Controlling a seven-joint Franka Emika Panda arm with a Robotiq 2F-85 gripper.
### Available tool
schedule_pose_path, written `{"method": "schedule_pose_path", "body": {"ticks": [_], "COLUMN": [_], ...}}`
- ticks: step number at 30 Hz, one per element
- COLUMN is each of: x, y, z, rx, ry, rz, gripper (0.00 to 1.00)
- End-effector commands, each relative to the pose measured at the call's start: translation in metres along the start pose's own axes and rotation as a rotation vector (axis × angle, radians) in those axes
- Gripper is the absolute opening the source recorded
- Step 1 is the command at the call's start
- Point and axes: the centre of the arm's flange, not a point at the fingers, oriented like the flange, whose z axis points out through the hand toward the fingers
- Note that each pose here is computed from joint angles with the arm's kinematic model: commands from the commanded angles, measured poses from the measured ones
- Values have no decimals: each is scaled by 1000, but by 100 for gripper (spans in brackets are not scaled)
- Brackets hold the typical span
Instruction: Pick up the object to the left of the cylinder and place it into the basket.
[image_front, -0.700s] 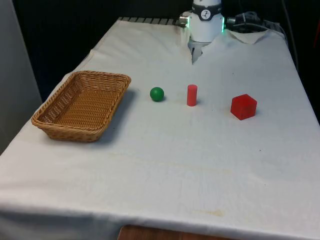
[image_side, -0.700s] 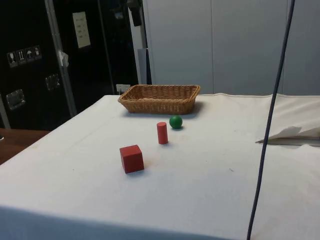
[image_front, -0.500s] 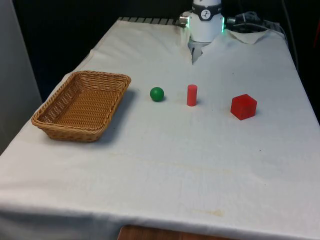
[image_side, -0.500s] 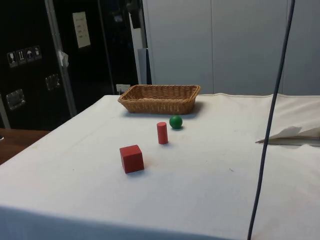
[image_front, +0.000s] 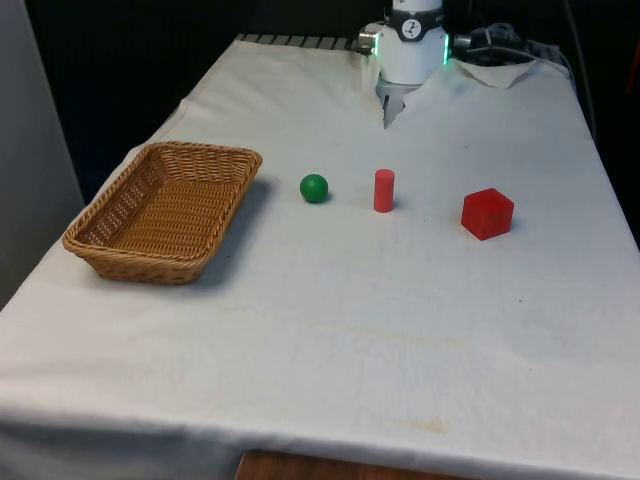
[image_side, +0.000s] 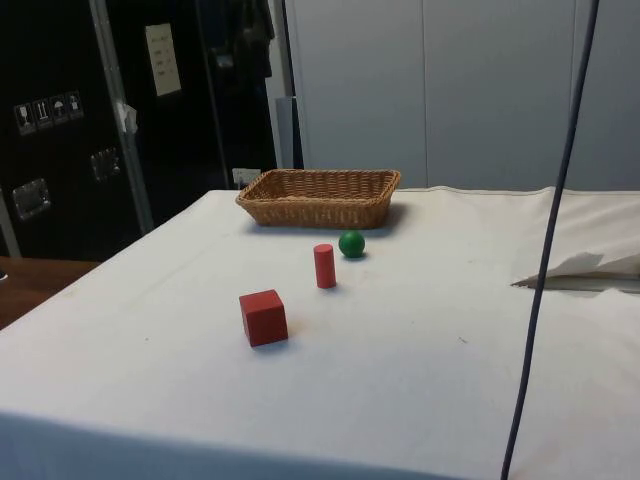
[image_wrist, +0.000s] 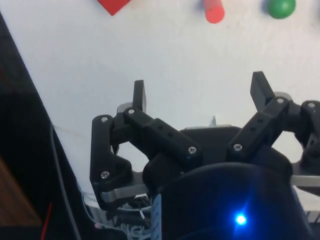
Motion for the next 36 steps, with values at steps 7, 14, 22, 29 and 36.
{"method": "schedule_pose_path", "body": {"ticks": [7,14,22,29,36], "x": [1,4,5,5,0], "y": [-17,-44,-61,-78,-92], "z": [16,46,75,98,118], "rx": [-4,-10,-21,-24,-24], "ry": [16,35,32,29,40], "rz": [1,9,11,19,29], "gripper": [100,100,100,100,100]}}
